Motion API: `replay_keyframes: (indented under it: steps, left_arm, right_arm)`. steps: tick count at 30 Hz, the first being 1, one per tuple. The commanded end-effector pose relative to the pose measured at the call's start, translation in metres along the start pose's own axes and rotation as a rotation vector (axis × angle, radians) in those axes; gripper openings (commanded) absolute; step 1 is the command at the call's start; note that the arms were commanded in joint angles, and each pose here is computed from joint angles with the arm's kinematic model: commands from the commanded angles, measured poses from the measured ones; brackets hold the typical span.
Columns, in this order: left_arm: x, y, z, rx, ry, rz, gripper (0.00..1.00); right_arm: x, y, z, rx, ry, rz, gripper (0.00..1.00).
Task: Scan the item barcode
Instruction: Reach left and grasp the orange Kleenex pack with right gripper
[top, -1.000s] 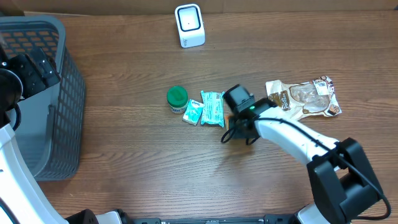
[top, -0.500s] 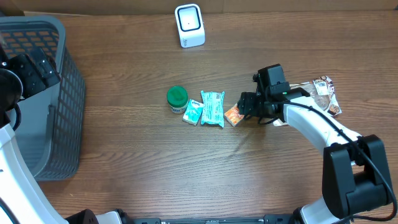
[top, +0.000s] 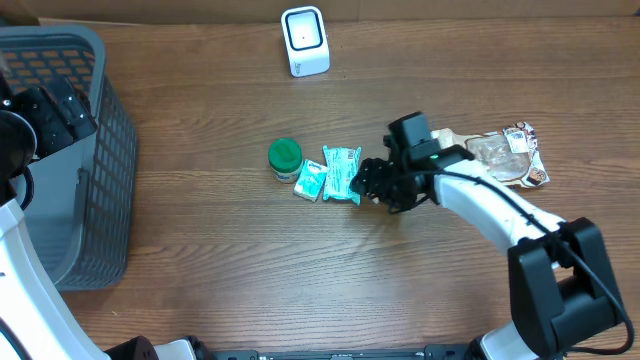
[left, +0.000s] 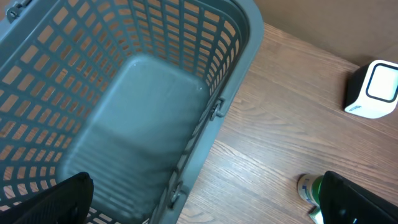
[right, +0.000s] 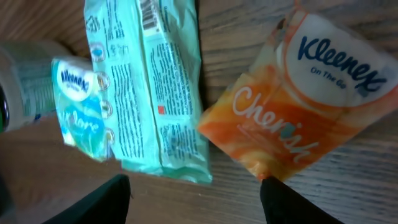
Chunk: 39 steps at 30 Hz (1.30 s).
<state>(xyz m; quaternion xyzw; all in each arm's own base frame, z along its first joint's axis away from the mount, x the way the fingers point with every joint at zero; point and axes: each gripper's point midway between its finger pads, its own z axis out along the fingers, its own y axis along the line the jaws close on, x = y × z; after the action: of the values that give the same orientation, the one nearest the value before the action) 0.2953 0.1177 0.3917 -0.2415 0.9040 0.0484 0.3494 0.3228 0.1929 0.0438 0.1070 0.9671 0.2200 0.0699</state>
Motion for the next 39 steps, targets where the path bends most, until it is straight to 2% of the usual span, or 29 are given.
replay_keyframes:
  steps: [1,5,10,17,21,23,30,36,39]
  left_arm:
    - [-0.003,0.002,0.0,-0.008,-0.006,0.012,0.99]
    - [-0.003,0.002,0.0,-0.008,-0.007,0.012,1.0]
    - [-0.003,0.002,0.0,-0.008,-0.007,0.012,1.0]
    - [-0.003,0.002,0.0,-0.008,-0.007,0.012,0.99]
    - [-0.003,0.002,0.0,-0.008,-0.007,0.012,1.0]
    - [-0.003,0.002,0.0,-0.008,-0.007,0.012,1.0]
    - [-0.003,0.002,0.0,-0.008,-0.007,0.012,1.0]
    - [-0.003,0.002,0.0,-0.008,-0.007,0.012,1.0]
    - [-0.003,0.002,0.0,-0.008,-0.007,0.012,1.0]
  right_arm:
    - [-0.029,0.007,-0.004,0.06,-0.17,0.075,0.63]
    - [-0.047,0.032,-0.006,-0.001,-0.275,0.023,0.6]
    - [-0.059,0.044,-0.008,-0.024,-0.352,0.0,0.49]
    - [-0.051,0.032,0.026,0.0,-0.278,0.023,0.41]
    - [-0.045,0.036,0.031,-0.026,-0.237,0.013,0.41]
    - [-0.042,0.044,0.026,-0.057,-0.212,-0.059,0.41]
    - [-0.037,0.029,-0.006,0.055,-0.11,-0.121,0.42]
    - [-0.027,0.012,-0.024,0.149,-0.02,-0.175,0.52]
    - [-0.029,0.006,-0.033,0.165,-0.008,-0.148,0.53]
